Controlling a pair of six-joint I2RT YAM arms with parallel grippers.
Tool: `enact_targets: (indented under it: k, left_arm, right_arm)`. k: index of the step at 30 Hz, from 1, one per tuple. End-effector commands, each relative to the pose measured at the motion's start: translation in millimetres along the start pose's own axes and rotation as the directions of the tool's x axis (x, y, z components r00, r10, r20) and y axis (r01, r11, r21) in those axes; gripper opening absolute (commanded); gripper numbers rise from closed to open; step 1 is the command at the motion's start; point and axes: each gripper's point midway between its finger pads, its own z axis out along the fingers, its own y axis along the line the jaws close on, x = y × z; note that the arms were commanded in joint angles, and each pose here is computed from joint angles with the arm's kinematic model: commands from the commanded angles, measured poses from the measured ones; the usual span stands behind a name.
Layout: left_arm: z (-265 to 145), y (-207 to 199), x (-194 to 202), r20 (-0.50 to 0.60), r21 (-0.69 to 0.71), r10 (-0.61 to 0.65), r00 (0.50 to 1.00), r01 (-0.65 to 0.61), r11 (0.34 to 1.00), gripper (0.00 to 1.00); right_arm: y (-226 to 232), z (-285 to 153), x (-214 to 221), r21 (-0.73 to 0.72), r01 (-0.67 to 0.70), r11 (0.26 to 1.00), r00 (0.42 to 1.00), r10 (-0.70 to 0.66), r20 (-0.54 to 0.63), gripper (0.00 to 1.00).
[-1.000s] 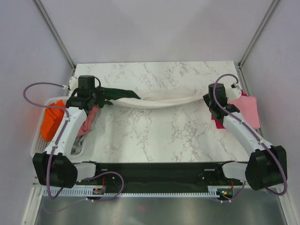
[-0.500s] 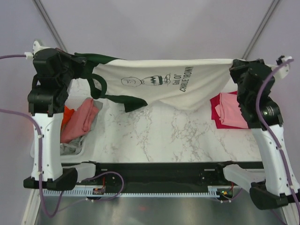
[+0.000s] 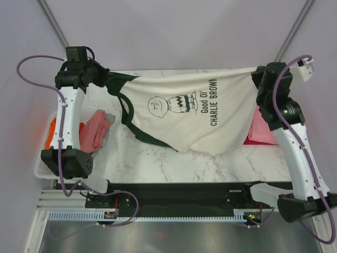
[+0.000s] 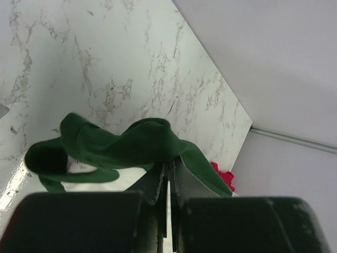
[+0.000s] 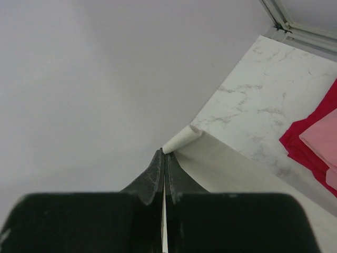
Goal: Fold and stack the t-shirts
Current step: Fold the tshirt
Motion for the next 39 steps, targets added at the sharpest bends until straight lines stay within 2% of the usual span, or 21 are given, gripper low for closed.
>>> enact_targets:
  k: [1,3,9,11,12,16,22,25,30,34,38,39]
  left_arm:
    - [-37.9,-42.1,-40.3,0.061,0.151,0.02,0.998,-0.029,0.988,0.02]
    - [-46.6,-53.7,-49.7,0.053,0.194,0.009,0.999,-0.02,0.981,0.02]
    - [-110.3,-104.8,-69.1,0.152,0.368,0.047,0.987,-0.1,0.924,0.02]
    - [-122.2,-104.8,-67.4,0.173,0.379,0.051,0.984,-0.114,0.919,0.02]
    - [-143.9,-109.0,-67.0,0.207,0.406,0.05,0.977,-0.132,0.904,0.02]
    - [-183.2,-105.1,-54.3,0.244,0.432,0.045,0.969,-0.15,0.889,0.02]
    - [-254.7,-94.0,-37.1,0.355,0.463,0.007,0.935,-0.183,0.867,0.02]
    - [-276.4,-90.2,-32.6,0.389,0.475,-0.015,0.921,-0.187,0.86,0.02]
    - [-271.8,-98.2,-35.6,0.365,0.484,-0.015,0.931,-0.176,0.857,0.02]
    - [-241.3,-97.9,-44.5,0.331,0.453,-0.012,0.944,-0.148,0.879,0.02]
    - [-184.1,-83.6,-50.7,0.267,0.376,0.007,0.964,-0.11,0.92,0.02]
    - [-158.6,-76.2,-52.0,0.24,0.348,0.01,0.971,-0.096,0.933,0.02]
  right_arm:
    - [19.6,10.3,-24.9,-0.012,-0.031,0.999,0.997,0.032,0.066,0.0]
    - [30.7,18.5,-34.1,-0.031,-0.048,0.998,0.996,0.05,0.069,0.0]
    - [63.4,8.4,-60.1,-0.169,-0.097,0.981,0.994,0.103,0.029,0.0]
    - [65.7,1.3,-66.8,-0.195,-0.108,0.975,0.993,0.115,0.024,0.0]
    - [66.6,-9.2,-74.2,-0.211,-0.119,0.97,0.991,0.128,0.031,0.0]
    - [60.8,-40.3,-90.9,-0.247,-0.143,0.958,0.986,0.161,0.053,0.0]
    - [49.3,-106.5,-134.9,-0.324,-0.178,0.929,0.961,0.235,0.145,0.0]
    - [42.5,-130.8,-153.7,-0.342,-0.177,0.923,0.947,0.254,0.195,0.0]
    - [37.6,-135.7,-156.6,-0.317,-0.169,0.933,0.95,0.24,0.2,0.0]
    - [28.0,-112.2,-134.0,-0.256,-0.167,0.952,0.963,0.213,0.163,0.0]
    - [18.8,-68.4,-89.6,-0.177,-0.146,0.973,0.984,0.161,0.073,0.0]
    - [19.7,-59.0,-81.7,-0.175,-0.143,0.974,0.986,0.155,0.058,0.0]
